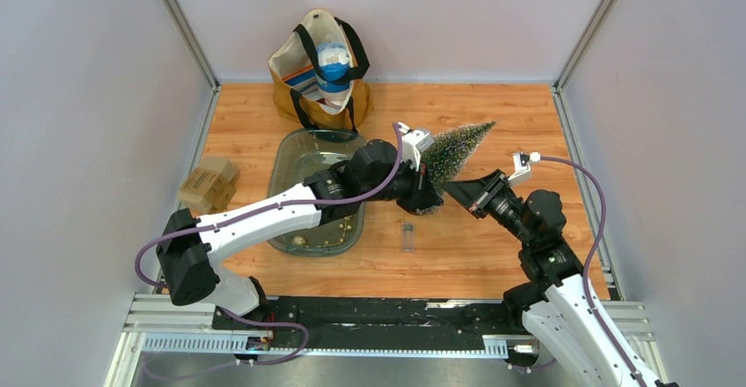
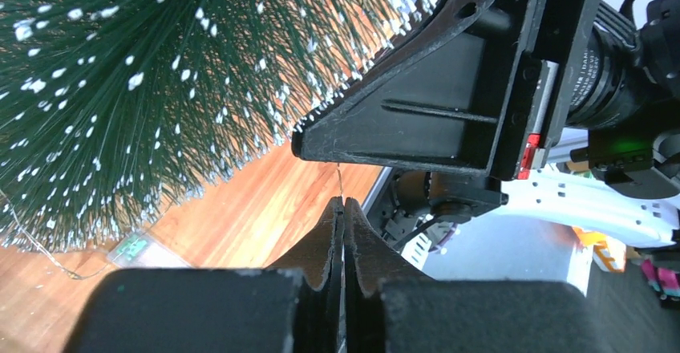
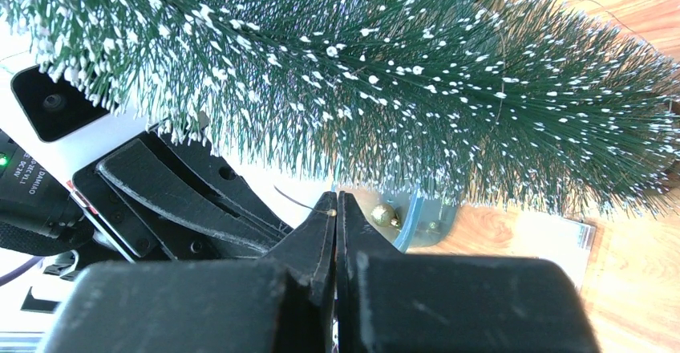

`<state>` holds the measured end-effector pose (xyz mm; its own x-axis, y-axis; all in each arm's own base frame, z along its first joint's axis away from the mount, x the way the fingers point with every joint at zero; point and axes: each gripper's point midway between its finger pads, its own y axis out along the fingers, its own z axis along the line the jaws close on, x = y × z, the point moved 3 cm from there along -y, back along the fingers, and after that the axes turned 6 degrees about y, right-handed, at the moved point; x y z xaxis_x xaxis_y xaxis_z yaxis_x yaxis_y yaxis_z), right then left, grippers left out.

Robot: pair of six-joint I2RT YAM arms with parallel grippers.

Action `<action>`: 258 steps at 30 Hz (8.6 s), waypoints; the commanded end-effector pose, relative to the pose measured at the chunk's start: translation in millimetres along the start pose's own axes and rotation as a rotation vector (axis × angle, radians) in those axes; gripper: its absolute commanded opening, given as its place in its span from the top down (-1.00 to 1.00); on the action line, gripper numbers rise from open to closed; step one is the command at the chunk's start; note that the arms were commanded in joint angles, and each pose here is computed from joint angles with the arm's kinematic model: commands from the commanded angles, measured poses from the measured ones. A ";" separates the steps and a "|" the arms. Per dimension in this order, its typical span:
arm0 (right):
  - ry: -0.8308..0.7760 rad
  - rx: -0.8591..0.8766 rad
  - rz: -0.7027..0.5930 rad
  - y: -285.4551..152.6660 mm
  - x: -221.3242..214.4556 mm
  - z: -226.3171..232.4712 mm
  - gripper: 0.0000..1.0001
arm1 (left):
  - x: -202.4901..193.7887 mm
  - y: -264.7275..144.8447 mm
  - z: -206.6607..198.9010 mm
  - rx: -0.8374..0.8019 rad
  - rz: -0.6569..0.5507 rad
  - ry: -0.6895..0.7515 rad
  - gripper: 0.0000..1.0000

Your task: Decorate the small christmas tree

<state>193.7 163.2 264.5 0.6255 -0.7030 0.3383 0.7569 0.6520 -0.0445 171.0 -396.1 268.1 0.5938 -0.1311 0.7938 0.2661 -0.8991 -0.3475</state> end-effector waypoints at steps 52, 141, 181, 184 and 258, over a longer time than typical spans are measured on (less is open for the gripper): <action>-0.457 0.009 -0.358 9.5 101.4 107.3 0.51 | 77.5 -50.9 30.6 0.321 0.038 0.599 1.00; -0.629 -0.099 -0.305 -8.8 117.7 106.9 -0.82 | 56.1 -69.6 61.4 0.318 -0.083 0.448 -0.37; 0.021 -0.665 -0.185 -68.5 18.8 -139.3 -0.02 | -8.2 -47.7 132.1 0.423 0.070 0.045 -0.46; 0.101 -0.621 -0.097 -52.1 1.5 -160.5 0.24 | -17.5 -37.1 137.4 0.417 0.104 0.014 -0.41; -0.009 -0.761 -0.104 -23.0 14.1 -171.7 -0.60 | -6.5 -92.1 155.3 0.619 0.004 -0.030 -0.67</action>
<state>241.3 103.7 108.0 0.5620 -0.7441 0.3613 0.7425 0.2613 -0.6168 262.1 -266.6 200.0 0.6564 -0.1254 0.7439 0.5920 -0.5256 -0.6110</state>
